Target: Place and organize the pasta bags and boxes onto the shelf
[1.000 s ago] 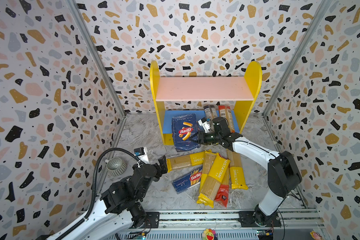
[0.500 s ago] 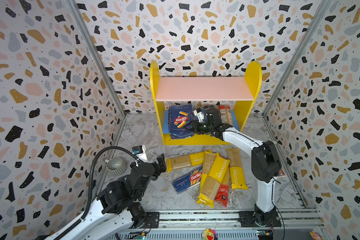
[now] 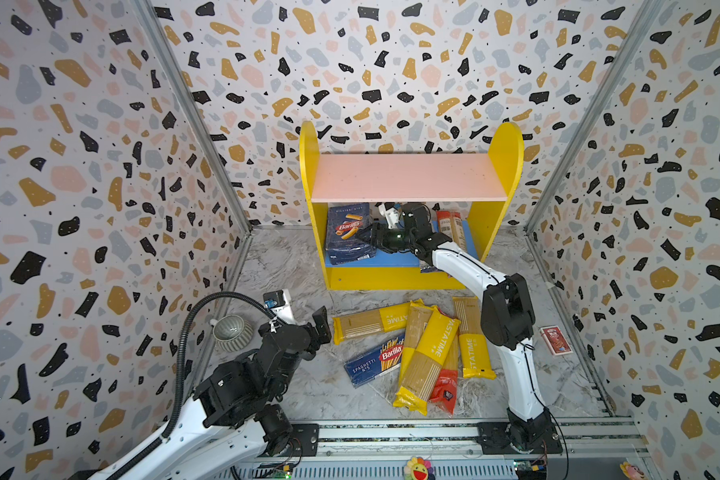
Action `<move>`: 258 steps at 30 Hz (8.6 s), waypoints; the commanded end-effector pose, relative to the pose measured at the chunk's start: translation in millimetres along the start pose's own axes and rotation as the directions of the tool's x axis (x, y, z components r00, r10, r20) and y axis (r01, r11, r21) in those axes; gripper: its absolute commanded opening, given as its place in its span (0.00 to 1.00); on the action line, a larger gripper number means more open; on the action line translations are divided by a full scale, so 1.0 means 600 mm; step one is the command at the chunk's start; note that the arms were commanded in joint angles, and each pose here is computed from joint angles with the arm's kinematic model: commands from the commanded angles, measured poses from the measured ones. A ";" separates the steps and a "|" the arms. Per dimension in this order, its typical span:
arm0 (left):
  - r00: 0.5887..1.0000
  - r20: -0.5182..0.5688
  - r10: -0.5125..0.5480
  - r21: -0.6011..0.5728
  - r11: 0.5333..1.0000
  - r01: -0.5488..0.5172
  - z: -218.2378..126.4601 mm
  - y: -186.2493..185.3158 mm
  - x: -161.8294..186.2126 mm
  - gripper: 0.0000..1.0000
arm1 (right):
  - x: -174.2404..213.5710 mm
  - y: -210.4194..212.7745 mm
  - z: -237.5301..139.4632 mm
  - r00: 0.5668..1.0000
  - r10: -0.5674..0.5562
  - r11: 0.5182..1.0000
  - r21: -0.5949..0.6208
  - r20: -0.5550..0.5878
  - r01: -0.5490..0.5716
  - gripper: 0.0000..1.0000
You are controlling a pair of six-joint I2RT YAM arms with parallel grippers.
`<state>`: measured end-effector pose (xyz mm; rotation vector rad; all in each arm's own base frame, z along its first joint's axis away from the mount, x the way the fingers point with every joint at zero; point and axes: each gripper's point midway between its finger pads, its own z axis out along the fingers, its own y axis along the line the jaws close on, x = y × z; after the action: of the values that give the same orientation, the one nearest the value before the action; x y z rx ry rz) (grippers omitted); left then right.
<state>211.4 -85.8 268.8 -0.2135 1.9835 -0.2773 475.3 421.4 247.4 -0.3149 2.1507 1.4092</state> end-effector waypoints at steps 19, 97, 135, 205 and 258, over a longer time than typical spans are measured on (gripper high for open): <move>1.000 0.003 0.005 0.004 1.000 -0.005 0.001 -0.001 0.002 1.00 | -0.005 0.082 -0.122 0.986 -0.156 0.988 0.008 0.062 0.156 0.91; 0.625 -0.358 0.693 0.516 0.705 -0.486 0.166 -0.181 0.500 1.00 | 0.460 -0.046 -0.466 0.997 -0.011 0.906 0.422 -0.079 0.044 0.92; 0.756 -0.387 0.528 0.195 0.848 -0.493 0.157 -0.114 0.387 0.15 | 0.440 -0.029 -0.459 0.996 -0.034 0.914 0.400 -0.077 0.062 0.91; 0.860 -0.510 0.003 0.121 0.990 0.068 0.140 -0.070 0.413 0.37 | 0.532 0.008 -0.400 0.966 -0.057 0.915 0.374 -0.250 0.151 0.92; 0.960 -0.021 -0.278 0.027 0.960 0.279 -0.014 0.057 0.083 1.00 | 0.675 -0.012 -0.130 0.913 0.058 0.696 0.672 -0.404 0.254 0.94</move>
<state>181.8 -72.2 212.1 -0.4534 1.9950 -0.4969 119.5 385.9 40.2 -0.4510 2.7579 0.3509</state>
